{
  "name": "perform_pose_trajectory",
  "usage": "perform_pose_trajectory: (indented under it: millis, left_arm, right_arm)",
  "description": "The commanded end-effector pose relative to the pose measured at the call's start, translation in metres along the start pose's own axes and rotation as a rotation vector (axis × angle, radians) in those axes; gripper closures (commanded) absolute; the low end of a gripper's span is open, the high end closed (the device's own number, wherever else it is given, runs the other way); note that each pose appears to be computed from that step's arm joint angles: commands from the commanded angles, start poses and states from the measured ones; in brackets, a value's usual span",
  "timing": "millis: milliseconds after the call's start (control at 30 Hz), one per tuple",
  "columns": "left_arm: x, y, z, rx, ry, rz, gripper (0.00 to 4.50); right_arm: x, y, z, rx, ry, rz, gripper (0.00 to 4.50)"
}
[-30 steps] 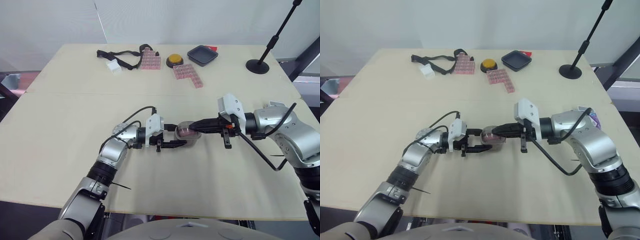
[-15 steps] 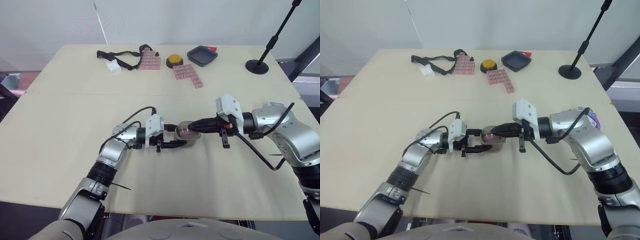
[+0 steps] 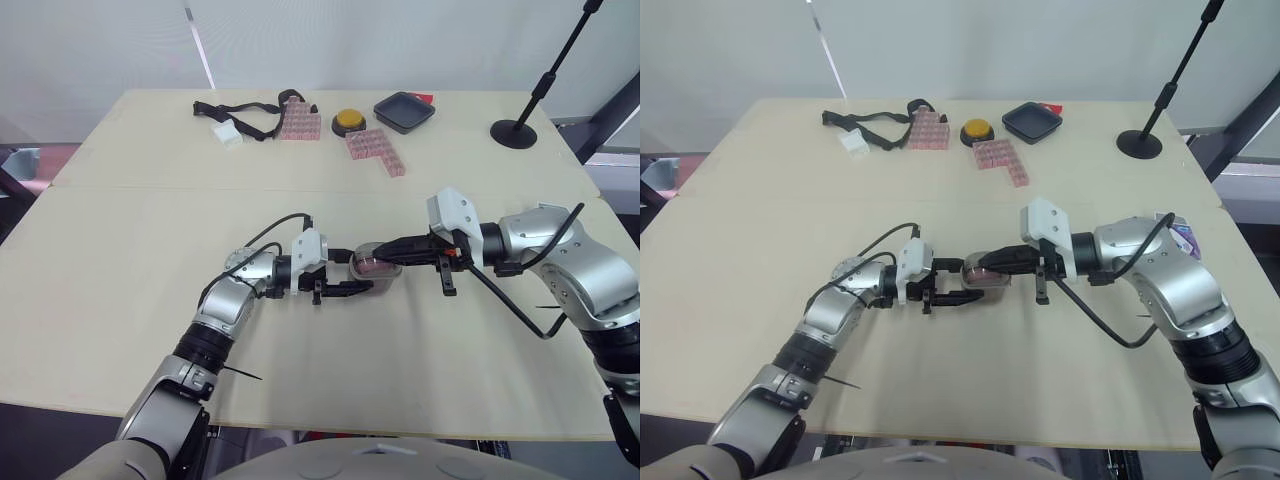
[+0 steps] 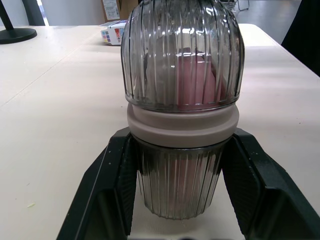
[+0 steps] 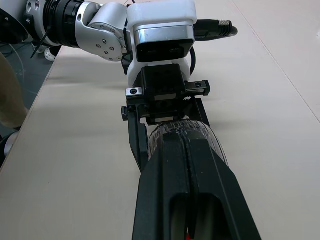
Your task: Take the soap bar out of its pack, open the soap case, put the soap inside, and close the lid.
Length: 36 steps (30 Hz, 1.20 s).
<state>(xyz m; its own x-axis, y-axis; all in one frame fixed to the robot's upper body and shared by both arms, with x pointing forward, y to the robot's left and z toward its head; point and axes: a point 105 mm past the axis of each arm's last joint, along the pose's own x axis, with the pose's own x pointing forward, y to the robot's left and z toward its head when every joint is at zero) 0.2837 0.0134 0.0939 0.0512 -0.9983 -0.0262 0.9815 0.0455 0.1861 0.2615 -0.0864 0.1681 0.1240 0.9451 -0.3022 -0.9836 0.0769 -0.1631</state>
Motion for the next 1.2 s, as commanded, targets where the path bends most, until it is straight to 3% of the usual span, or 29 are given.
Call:
perform_pose_trajectory:
  millis: [33, 433, 667, 1200]
  left_arm:
    - [0.002, 0.004, 0.016, 0.061, -0.044, 0.007, 2.57]
    - [0.002, 0.004, 0.017, 0.060, -0.044, 0.013, 2.57]
    - [0.002, 0.004, 0.017, 0.062, -0.043, 0.011, 2.57]
    - [0.002, 0.005, 0.017, 0.061, -0.039, 0.006, 2.57]
  right_arm:
    - [0.007, 0.003, -0.013, 0.037, 0.054, 0.019, 4.47]
    - [0.015, 0.002, -0.014, 0.041, 0.062, 0.031, 4.47]
    - [0.014, 0.000, 0.008, 0.021, -0.023, 0.037, 4.47]
    - [-0.015, -0.012, 0.033, -0.011, -0.074, -0.053, 4.47]
